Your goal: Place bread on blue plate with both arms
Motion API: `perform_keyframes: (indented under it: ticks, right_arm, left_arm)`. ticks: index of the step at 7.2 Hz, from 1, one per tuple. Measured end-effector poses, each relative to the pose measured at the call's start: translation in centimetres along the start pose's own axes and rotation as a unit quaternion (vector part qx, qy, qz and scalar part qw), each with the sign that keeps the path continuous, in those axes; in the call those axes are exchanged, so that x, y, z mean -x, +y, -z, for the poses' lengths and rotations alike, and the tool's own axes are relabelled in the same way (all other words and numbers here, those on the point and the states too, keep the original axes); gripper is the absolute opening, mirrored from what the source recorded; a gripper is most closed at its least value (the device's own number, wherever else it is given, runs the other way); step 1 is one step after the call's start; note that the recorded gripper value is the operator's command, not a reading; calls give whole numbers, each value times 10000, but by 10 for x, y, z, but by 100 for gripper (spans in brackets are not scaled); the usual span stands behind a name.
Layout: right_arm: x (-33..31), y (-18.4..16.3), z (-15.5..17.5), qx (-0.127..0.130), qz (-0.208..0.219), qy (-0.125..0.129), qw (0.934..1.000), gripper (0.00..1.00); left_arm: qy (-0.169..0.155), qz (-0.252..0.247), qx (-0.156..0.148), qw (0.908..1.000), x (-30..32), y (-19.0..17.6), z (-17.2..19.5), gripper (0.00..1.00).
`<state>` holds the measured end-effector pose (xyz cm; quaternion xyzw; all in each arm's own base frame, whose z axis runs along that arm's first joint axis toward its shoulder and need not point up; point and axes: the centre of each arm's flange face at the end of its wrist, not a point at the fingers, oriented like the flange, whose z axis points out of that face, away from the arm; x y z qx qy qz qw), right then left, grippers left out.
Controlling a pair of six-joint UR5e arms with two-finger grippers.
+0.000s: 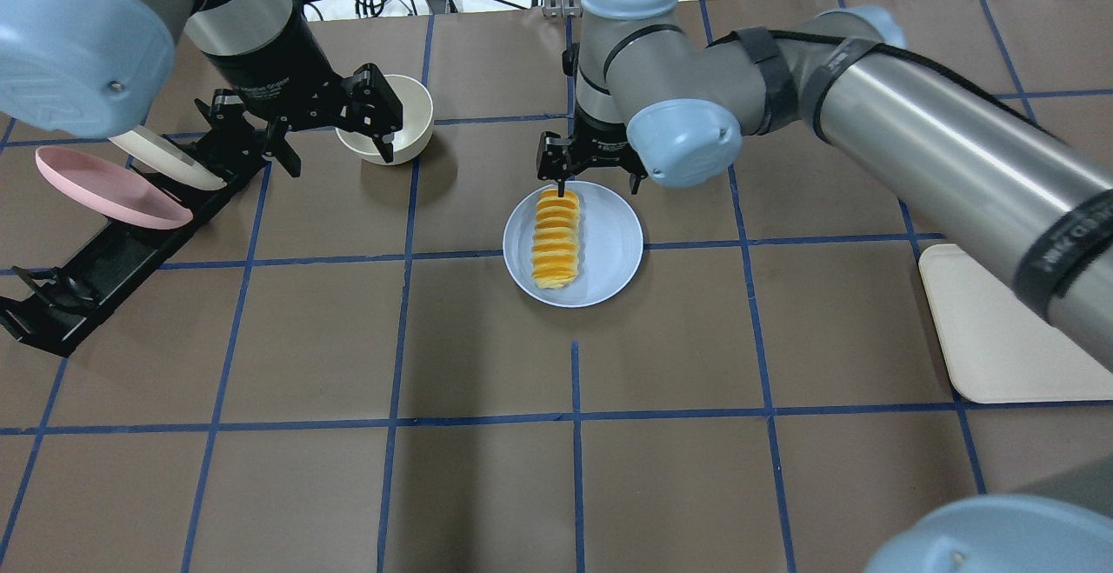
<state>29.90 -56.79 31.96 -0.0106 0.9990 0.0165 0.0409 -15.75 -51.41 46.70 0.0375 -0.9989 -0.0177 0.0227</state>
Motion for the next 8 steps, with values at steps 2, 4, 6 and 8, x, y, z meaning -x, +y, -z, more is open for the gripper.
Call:
perform_keyframes:
  ticks: [2, 4, 6, 8]
  right_arm:
    - [-80, 18, 72, 240, -569, 90, 9980, 100]
    - [-113, 55, 126, 45, -762, 263, 9967, 100]
    - [-128, 83, 140, -16, -713, 400, 9966, 100]
    - [-133, 98, 149, -7, -689, 505, 9963, 100]
  left_arm:
    - [-4, -211, -2, 9998, -2, 2, -1, 100]
    - [3, -247, -3, 9997, -2, 2, -1, 100]
    - [-1, -252, 4, 9997, -2, 2, -2, 100]
    - [-7, -248, -3, 9997, -2, 2, -1, 100]
